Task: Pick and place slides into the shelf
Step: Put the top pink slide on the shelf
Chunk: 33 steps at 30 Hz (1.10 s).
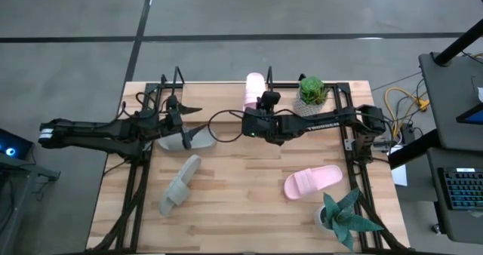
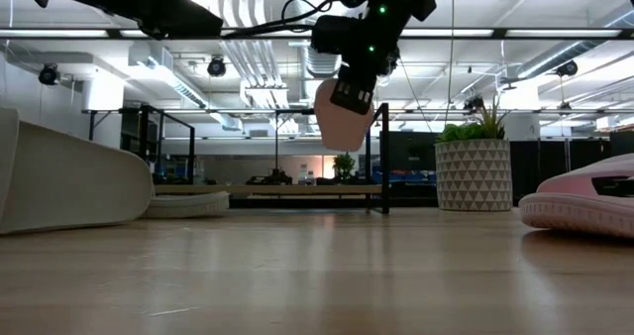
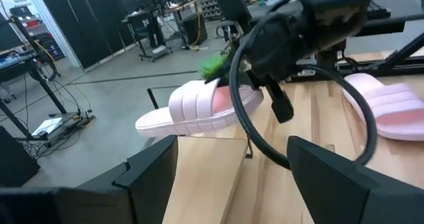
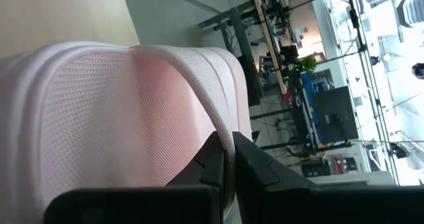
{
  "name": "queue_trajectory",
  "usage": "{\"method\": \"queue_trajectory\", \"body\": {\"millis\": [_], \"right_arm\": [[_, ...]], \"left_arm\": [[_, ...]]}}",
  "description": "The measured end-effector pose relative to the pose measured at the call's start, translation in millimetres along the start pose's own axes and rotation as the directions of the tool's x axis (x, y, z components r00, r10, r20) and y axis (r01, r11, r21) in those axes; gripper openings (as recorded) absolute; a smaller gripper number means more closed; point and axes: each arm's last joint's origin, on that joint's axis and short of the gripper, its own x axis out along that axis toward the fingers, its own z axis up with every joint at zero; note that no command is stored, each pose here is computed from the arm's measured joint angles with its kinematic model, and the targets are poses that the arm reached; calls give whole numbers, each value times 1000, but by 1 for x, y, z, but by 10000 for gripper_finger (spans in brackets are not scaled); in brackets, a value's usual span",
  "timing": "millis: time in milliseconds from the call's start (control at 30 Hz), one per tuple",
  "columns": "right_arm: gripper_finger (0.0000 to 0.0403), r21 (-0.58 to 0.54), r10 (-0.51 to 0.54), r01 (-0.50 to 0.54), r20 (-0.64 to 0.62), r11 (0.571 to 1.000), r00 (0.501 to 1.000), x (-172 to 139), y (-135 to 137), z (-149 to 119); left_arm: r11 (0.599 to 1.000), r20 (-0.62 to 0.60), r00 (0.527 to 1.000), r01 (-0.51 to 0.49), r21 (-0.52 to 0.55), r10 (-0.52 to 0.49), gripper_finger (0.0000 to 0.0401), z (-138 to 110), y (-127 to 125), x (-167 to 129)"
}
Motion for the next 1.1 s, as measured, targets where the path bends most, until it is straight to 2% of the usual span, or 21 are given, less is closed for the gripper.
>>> {"method": "queue_trajectory", "body": {"millis": [633,867,1100], "right_arm": [[9,-23,-17,18,15,1000,1000,10,12,-10],[9,-33,-19,19,-5,999,1000,18,20,-22],[8,-15,-50,51,33,999,998,22,27,-27]], "left_arm": [[1000,13,1000,-3,-5,3,267,2,2,-5],[1000,19,1000,-4,-7,4,267,2,3,-7],[1000,19,1000,-4,-8,4,267,2,3,-6]]}}
